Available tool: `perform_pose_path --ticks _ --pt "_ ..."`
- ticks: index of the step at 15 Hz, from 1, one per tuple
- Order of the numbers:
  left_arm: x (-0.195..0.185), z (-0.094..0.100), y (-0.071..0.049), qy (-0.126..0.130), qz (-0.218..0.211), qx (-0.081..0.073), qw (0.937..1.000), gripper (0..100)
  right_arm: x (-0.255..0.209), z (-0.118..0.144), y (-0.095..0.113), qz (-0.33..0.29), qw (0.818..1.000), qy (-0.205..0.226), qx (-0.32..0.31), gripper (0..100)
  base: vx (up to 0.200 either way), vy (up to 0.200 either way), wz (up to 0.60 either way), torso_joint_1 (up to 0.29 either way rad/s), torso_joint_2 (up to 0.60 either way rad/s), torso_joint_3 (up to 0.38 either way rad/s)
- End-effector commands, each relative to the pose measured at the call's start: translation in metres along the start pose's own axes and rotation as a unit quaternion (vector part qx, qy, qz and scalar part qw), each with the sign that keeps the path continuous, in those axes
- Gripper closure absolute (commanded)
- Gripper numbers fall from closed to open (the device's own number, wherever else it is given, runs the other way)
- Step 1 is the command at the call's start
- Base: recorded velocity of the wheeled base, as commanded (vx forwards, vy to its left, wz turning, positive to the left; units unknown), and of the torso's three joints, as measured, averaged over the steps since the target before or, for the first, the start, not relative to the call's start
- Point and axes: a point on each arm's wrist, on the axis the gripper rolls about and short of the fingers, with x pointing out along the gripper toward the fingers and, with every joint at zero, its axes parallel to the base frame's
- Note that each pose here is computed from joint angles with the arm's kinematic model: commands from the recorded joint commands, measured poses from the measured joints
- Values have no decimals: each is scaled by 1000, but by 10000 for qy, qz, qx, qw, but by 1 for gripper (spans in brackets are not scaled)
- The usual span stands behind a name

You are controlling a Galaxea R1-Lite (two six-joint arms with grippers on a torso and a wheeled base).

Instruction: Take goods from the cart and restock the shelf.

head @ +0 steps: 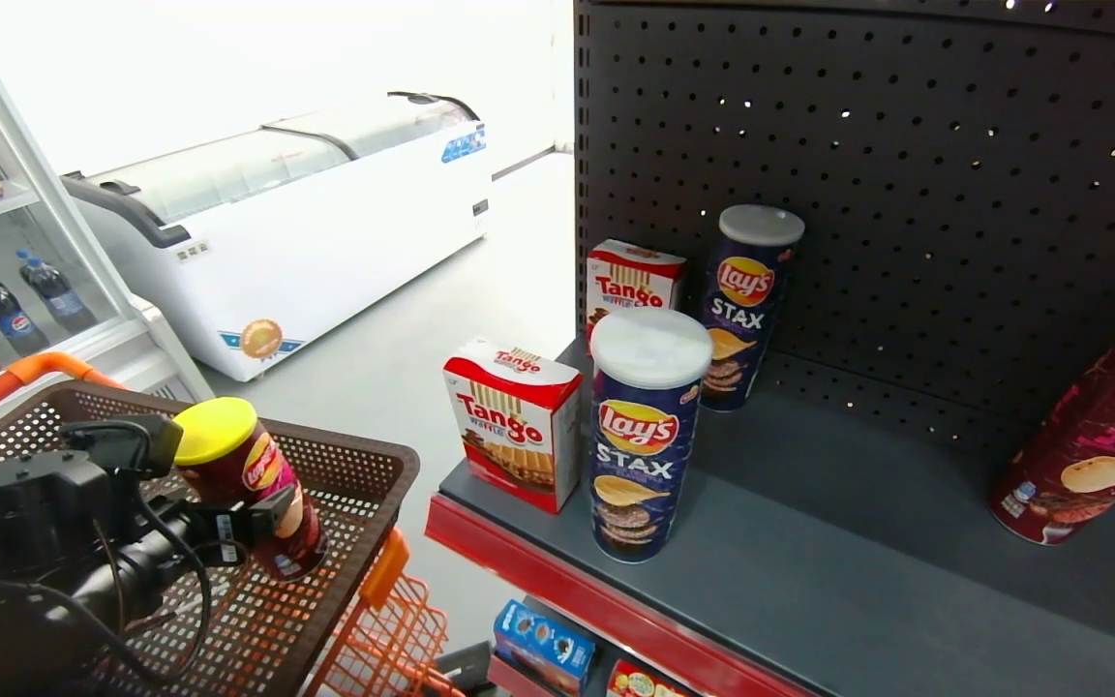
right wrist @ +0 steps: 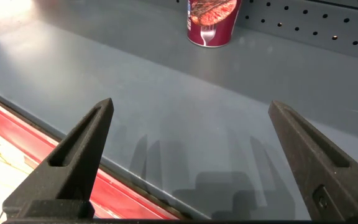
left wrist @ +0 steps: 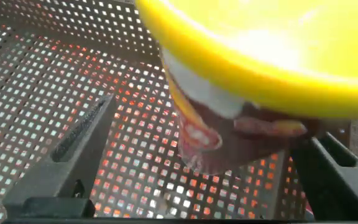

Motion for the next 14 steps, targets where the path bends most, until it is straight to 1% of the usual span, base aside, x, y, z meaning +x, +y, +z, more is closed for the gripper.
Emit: perform_pose_path --ticks 1,4,5,6,7,9,10,11,12,13,14 --pt "14 -2 -2 75 -18 -7 10000 0 0 0 0 -2 10000 4 -1 0 0 0 0 0 0 0" --pt "25 0 -4 44 -48 1 10000 0 0 0 0 -2 10000 4 -1 0 0 0 0 0 0 0" --pt "29 4 -5 -25 -56 0 10000 100 0 0 0 -2 10000 4 6 0 0 0 0 0 0 0" --pt "32 6 -5 -79 -63 45 9999 100 0 0 0 -2 10000 4 6 0 0 0 0 0 0 0" --pt "32 8 -5 -140 -56 55 9999 100 0 0 0 -2 10000 4 6 0 0 0 0 0 0 0" --pt "30 11 -9 -342 -118 188 9992 100 0 0 0 -2 10000 4 6 0 0 0 0 0 0 0" --pt "30 13 -9 -380 -123 226 9989 100 0 0 0 -2 10000 4 -1 0 0 0 0 0 0 0" --pt "26 19 -10 -503 -137 221 9984 100 0 0 0 -10 10000 4 -1 0 0 0 0 0 0 0" --pt "17 30 -10 -740 -189 195 9969 100 0 0 0 -2 10000 4 -1 0 0 0 0 0 0 0" --pt "4 40 -12 -956 -323 200 9947 100 0 0 0 -2 10000 4 -1 0 0 0 0 0 0 0" --pt "-8 47 -13 -1103 -474 206 9926 100 0 0 0 -2 10000 4 -1 0 0 0 0 0 0 0"
